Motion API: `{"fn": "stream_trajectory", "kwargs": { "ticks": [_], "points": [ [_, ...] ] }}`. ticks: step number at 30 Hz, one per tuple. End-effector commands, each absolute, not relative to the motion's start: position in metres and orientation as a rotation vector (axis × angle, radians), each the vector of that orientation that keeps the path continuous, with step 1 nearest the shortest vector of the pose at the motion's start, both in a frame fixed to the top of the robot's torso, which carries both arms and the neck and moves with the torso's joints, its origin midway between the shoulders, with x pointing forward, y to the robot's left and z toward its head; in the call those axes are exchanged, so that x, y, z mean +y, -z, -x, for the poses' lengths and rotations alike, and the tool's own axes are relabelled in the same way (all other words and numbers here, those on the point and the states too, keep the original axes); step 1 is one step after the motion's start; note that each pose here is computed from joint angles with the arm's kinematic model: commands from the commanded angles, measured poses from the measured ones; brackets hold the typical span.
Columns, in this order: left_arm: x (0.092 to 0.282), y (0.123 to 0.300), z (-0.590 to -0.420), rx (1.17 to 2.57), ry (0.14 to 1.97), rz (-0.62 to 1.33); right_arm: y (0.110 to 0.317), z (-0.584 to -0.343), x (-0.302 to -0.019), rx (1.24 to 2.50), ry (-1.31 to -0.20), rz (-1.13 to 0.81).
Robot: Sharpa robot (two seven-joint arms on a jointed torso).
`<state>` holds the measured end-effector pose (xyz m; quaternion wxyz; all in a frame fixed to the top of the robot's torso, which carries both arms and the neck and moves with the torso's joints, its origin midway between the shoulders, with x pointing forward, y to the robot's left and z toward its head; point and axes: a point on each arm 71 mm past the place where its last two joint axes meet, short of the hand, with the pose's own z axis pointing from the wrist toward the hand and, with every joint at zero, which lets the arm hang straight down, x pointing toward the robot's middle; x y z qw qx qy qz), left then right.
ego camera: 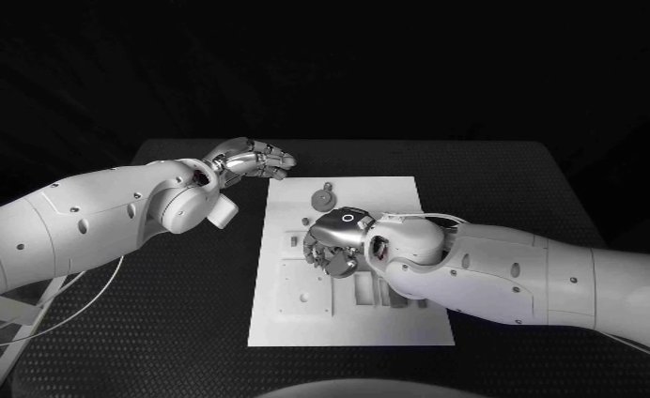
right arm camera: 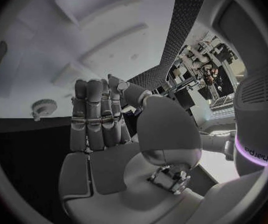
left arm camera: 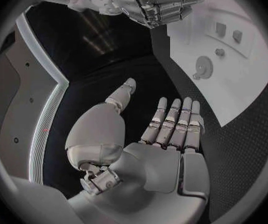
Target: Assemble the parts on the task board
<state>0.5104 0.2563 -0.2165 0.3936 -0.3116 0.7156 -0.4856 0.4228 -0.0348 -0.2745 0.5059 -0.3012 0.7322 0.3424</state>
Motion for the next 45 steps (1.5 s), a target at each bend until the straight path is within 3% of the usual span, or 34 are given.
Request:
{"fn": "stream_trajectory", "kwargs": {
  "ticks": [1,45],
  "points": [
    [0.254,0.215,-0.510,1.814,1.250,0.785,0.277,-0.420,-0.033,1.766,-0.807,0.770],
    [0.254,0.215,-0.510,1.816,1.251,0.785,0.294,-0.415,-0.037,1.826,-0.776,0.804]
  ]
}}
